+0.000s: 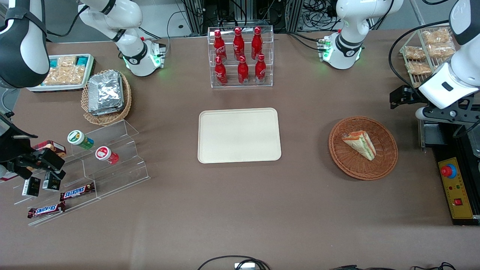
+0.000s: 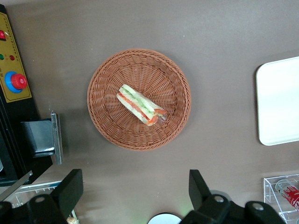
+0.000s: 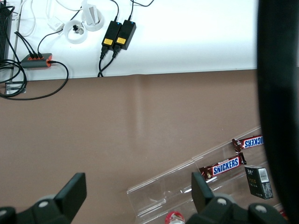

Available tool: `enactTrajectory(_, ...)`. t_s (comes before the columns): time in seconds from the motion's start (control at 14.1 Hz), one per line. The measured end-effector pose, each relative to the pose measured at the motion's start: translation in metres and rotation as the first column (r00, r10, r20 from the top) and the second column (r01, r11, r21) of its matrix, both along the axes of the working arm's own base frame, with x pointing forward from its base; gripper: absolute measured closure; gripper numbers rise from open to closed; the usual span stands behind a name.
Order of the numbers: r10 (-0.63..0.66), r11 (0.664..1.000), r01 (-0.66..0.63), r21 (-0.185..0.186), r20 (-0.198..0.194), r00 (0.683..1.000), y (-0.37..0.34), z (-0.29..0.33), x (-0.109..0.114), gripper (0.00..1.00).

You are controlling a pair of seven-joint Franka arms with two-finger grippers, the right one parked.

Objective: Place sandwich from basket to tray
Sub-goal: 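Move the open left gripper over the sandwich in the basket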

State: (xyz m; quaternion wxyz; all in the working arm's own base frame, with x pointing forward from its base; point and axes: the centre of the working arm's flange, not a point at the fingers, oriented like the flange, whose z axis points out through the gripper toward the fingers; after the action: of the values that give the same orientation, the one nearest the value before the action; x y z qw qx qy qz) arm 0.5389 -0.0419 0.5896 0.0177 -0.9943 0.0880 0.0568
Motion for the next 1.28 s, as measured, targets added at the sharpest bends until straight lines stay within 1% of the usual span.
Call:
enactTrajectory(0.28, 0.000, 1.000, 0.000, 0.000, -0.005, 1.000, 0.000, -0.002, 0.000, 0.00)
enactTrajectory(0.43, 0.012, 1.000, -0.012, 0.001, -0.017, 1.000, 0.005, -0.009, 0.003, 0.00)
enactTrajectory(0.57, 0.041, 0.999, -0.041, 0.000, -0.024, 0.999, 0.020, -0.032, 0.008, 0.00)
enactTrajectory(0.78, 0.122, 0.993, -0.122, 0.005, -0.015, 0.992, 0.030, -0.089, 0.013, 0.00)
enactTrajectory(1.06, 0.269, 0.963, -0.269, 0.015, 0.013, 0.963, 0.029, -0.152, 0.006, 0.00)
enactTrajectory(1.28, 0.387, 0.922, -0.388, 0.015, 0.044, 0.921, 0.027, -0.184, -0.001, 0.00)
